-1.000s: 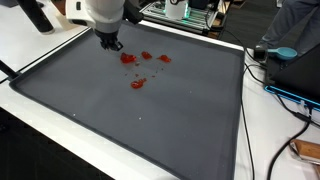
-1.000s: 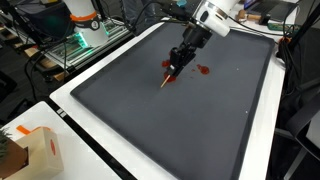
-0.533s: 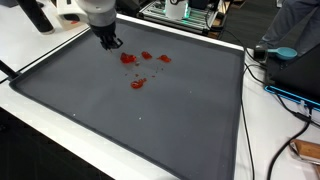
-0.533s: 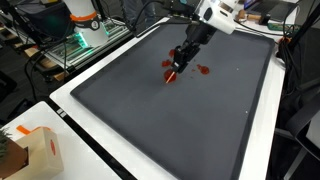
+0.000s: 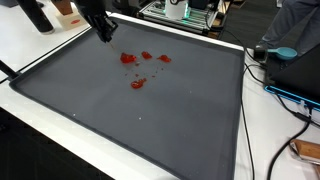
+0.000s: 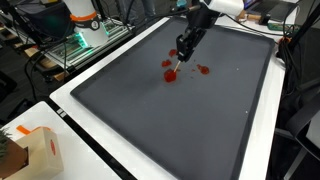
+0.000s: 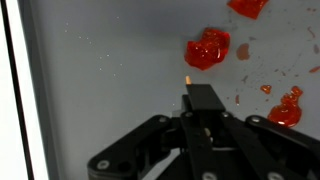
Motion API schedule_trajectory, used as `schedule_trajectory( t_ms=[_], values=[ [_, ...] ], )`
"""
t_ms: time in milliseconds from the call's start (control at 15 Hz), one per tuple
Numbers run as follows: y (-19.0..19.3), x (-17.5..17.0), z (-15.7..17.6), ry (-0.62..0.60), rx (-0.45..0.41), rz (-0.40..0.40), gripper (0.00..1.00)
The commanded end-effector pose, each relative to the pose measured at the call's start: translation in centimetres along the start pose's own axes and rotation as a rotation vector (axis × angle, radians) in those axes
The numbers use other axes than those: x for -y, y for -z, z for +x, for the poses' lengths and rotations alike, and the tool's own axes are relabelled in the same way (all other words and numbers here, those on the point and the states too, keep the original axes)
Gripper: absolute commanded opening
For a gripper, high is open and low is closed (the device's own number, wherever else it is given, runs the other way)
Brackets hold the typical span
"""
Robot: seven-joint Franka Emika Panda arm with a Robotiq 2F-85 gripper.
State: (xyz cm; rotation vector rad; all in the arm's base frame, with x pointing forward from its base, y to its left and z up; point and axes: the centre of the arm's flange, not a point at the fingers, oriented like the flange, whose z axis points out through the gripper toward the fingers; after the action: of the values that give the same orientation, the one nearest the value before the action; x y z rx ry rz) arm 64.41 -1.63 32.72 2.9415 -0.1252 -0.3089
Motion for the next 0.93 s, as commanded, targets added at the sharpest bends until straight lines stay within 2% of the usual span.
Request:
schedule_trajectory(
  t_ms=[0,267,867],
  values=[
    [2.0,-1.7,-2.1,0.047,-0.03,0.115,0.03],
    [4.2,-2.7,-3.5,0.113,-0.064,0.187,0.03],
    [5.8,-3.0,-6.1,0.25,-0.103,0.256,0.03]
  ],
)
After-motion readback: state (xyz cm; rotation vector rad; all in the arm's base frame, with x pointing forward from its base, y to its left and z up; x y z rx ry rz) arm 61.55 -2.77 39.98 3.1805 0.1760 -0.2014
